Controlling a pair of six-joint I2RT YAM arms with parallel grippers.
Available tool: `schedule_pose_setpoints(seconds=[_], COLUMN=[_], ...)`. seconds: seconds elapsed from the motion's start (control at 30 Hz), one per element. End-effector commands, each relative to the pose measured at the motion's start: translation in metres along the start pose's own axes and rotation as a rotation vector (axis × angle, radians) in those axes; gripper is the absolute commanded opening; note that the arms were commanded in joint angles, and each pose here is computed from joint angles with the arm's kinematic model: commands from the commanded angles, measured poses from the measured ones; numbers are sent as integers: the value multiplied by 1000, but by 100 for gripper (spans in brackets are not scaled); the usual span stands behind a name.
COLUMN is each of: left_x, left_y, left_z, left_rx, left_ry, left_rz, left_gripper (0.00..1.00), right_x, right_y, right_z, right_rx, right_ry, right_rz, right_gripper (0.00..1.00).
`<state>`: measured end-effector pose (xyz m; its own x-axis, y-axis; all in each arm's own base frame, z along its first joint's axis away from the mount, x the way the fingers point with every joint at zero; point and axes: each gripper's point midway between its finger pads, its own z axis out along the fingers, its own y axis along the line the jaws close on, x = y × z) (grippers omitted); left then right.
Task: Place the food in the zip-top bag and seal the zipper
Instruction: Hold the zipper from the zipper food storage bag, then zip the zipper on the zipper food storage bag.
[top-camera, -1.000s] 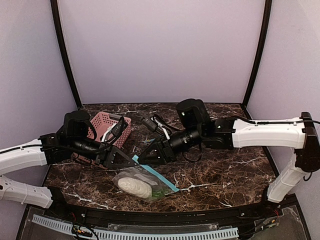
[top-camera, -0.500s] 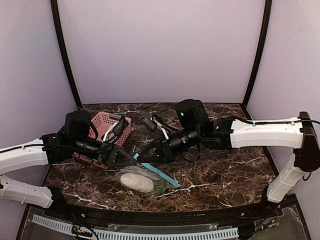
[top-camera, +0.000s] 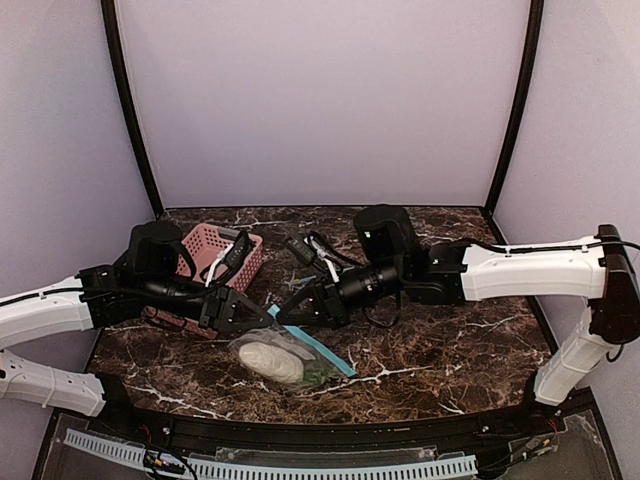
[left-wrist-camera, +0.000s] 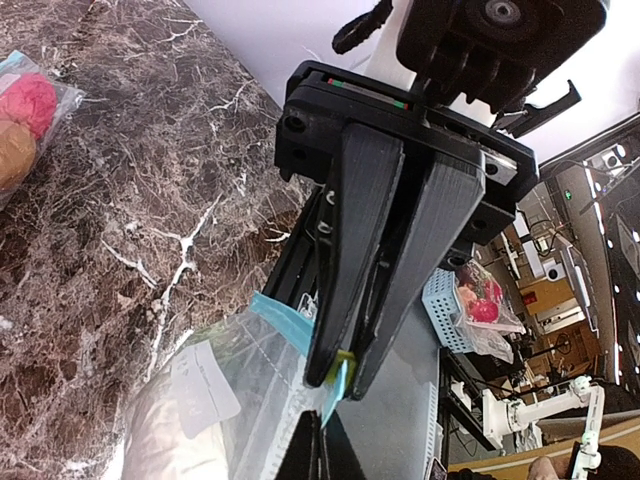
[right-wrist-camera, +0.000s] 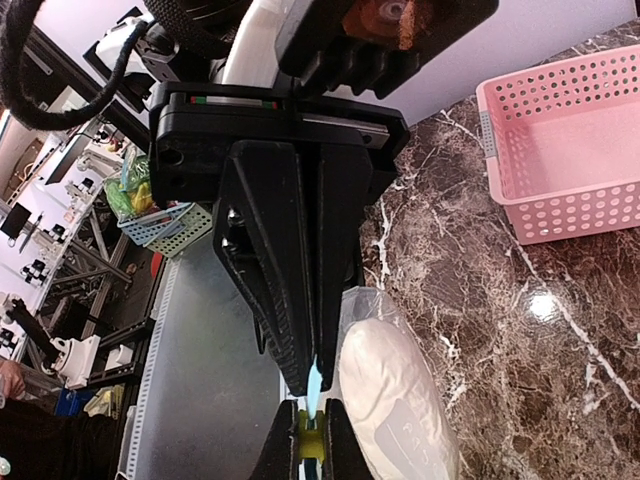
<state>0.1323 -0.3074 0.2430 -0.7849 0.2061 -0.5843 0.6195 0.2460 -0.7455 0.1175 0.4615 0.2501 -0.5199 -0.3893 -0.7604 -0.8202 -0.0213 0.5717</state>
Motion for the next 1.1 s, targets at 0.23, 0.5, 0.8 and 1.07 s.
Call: schedule_pose_setpoints(seconds=[0.23, 0.5, 0.8, 1.07], left_x=[-22, -25, -34, -35], left_y=[1, 15, 21, 30], left_z=[-8, -12, -18, -23], left_rx=[-73, -137, -161, -200], left_ry=[-70, -89, -128, -145], left_rz=[-20, -63, -81, -96], left_gripper=[1, 1, 1, 1], right_x=[10, 17, 21, 29], right_y=[0, -5, -10, -15], right_z=[-9, -11, -14, -15], right_rx=[21, 47, 77, 104], right_ry=[14, 18, 14, 32], right_rz=[21, 31, 33, 52], right_gripper=[0, 0, 0, 0])
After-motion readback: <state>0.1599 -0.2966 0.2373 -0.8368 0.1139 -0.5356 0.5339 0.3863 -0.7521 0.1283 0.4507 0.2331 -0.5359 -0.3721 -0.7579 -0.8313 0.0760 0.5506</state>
